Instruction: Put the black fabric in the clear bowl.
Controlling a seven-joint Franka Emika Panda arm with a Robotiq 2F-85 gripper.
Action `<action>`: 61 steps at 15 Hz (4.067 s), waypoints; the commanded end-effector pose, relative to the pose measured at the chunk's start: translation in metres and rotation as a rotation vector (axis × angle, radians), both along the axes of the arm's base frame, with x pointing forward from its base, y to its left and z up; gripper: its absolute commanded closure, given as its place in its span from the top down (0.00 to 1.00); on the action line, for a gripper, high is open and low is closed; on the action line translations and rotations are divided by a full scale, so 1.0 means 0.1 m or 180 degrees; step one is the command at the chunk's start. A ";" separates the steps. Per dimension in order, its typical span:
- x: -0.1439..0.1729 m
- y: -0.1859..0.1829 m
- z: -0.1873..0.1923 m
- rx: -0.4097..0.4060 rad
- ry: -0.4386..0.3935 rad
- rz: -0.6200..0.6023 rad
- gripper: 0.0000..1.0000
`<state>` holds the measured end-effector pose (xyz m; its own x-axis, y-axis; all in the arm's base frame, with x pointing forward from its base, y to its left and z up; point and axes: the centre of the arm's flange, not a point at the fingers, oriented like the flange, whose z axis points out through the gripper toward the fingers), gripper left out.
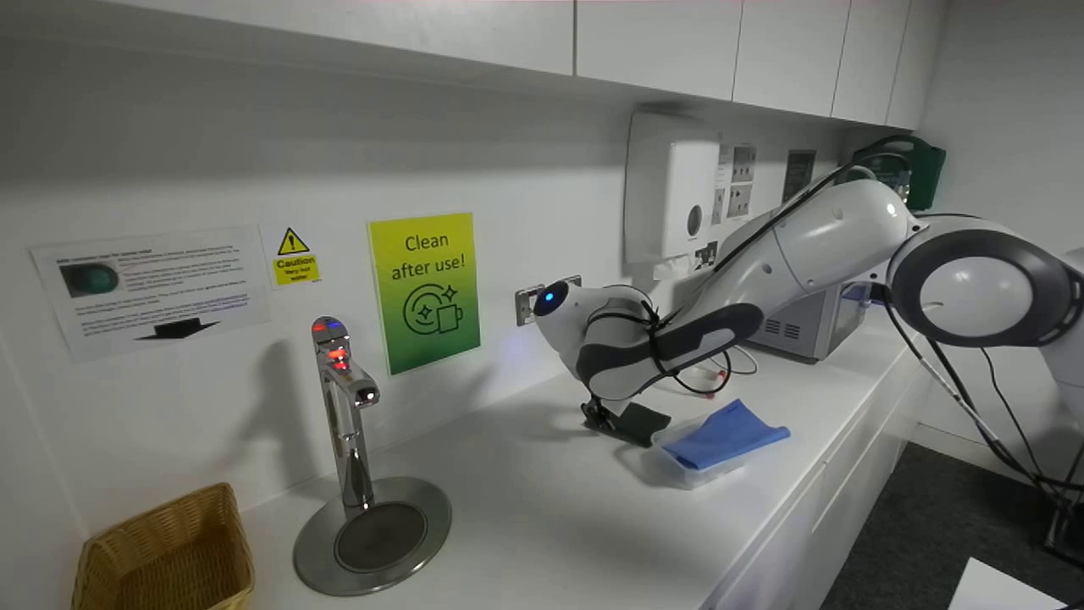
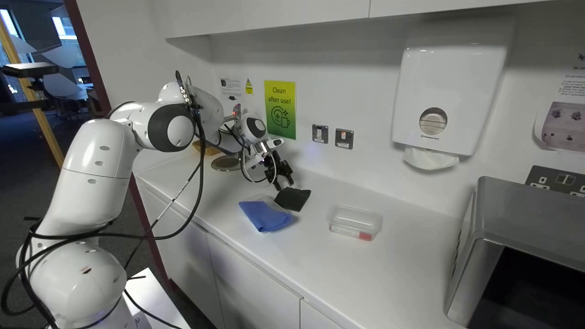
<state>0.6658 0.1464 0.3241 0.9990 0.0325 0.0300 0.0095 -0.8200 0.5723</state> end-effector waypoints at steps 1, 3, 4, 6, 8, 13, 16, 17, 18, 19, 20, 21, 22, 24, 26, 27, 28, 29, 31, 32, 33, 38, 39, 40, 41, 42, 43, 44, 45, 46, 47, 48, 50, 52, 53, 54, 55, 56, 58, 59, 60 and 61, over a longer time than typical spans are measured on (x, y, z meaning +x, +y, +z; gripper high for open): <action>0.07 0.03 0.05 -0.0047 0.0091 -0.0050 1.00; 0.07 0.03 0.02 -0.0051 0.0106 -0.0048 1.00; 0.07 0.03 0.01 -0.0053 0.0111 -0.0047 1.00; 0.07 0.03 0.01 -0.0057 0.0110 -0.0049 1.00; 0.07 -0.01 0.01 -0.0075 0.0110 -0.0058 1.00; 0.06 -0.20 -0.04 -0.0122 0.0142 -0.0153 1.00; 0.06 -0.30 -0.04 -0.0157 0.0171 -0.0217 1.00; 0.05 -0.33 -0.05 -0.0169 0.0181 -0.0232 1.00; 0.05 -0.34 -0.05 -0.0176 0.0185 -0.0240 1.00; 0.06 -0.35 -0.05 -0.0179 0.0186 -0.0241 1.00; 0.06 -0.35 -0.05 -0.0178 0.0185 -0.0229 1.00; 0.05 -0.34 -0.04 -0.0179 0.0190 -0.0198 1.00; 0.05 -0.33 -0.04 -0.0174 0.0203 -0.0169 1.00; 0.02 -0.31 -0.04 -0.0172 0.0262 -0.0059 1.00; 0.00 -0.31 -0.05 -0.0195 0.0352 0.0065 1.00; -0.01 -0.31 -0.05 -0.0205 0.0395 0.0116 1.00; -0.02 -0.32 -0.05 -0.0219 0.0439 0.0170 1.00; -0.03 -0.33 -0.05 -0.0238 0.0480 0.0222 1.00; -0.05 -0.36 -0.05 -0.0268 0.0548 0.0299 1.00; -0.06 -0.38 -0.05 -0.0279 0.0577 0.0325 1.00; -0.07 -0.40 -0.05 -0.0293 0.0596 0.0344 1.00; -0.09 -0.54 -0.03 -0.0368 0.0633 0.0363 1.00; -0.09 -0.58 -0.03 -0.0378 0.0629 0.0352 1.00; -0.10 -0.60 -0.03 -0.0383 0.0621 0.0340 1.00; -0.10 -0.63 -0.03 -0.0385 0.0610 0.0334 1.00; -0.10 -0.65 -0.02 -0.0359 0.0595 0.0323 0.75; -0.10 -0.66 -0.01 -0.0347 0.0584 0.0315 0.74; -0.09 -0.68 0.01 -0.0325 0.0553 0.0289 0.68; -0.09 -0.69 0.02 -0.0314 0.0538 0.0273 0.59; -0.08 -0.70 0.04 -0.0302 0.0522 0.0254 0.51; -0.08 -0.72 0.06 -0.0292 0.0510 0.0239 0.44; -0.08 -0.73 0.08 -0.0285 0.0500 0.0225 0.36; -0.07 -0.74 0.10 -0.0272 0.0486 0.0206 0.20; -0.07 -0.75 0.11 -0.0263 0.0478 0.0196 0.07; -0.07 -0.75 0.11 -0.0256 0.0476 0.0193 0.00; -0.07 -0.74 0.11 -0.0253 0.0472 0.0192 0.00; -0.07 -0.74 0.12 -0.0247 0.0468 0.0190 0.00; -0.07 -0.74 0.12 -0.0243 0.0461 0.0187 0.00; -0.07 -0.74 0.14 -0.0232 0.0447 0.0183 0.00; -0.08 -0.74 0.16 -0.0227 0.0438 0.0181 0.00; -0.08 -0.74 0.18 -0.0225 0.0426 0.0179 0.00; -0.09 -0.73 0.22 -0.0234 0.0384 0.0169 0.00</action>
<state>0.6695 0.0794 0.3241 0.9881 0.0912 -0.1237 0.1491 -0.7637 0.6281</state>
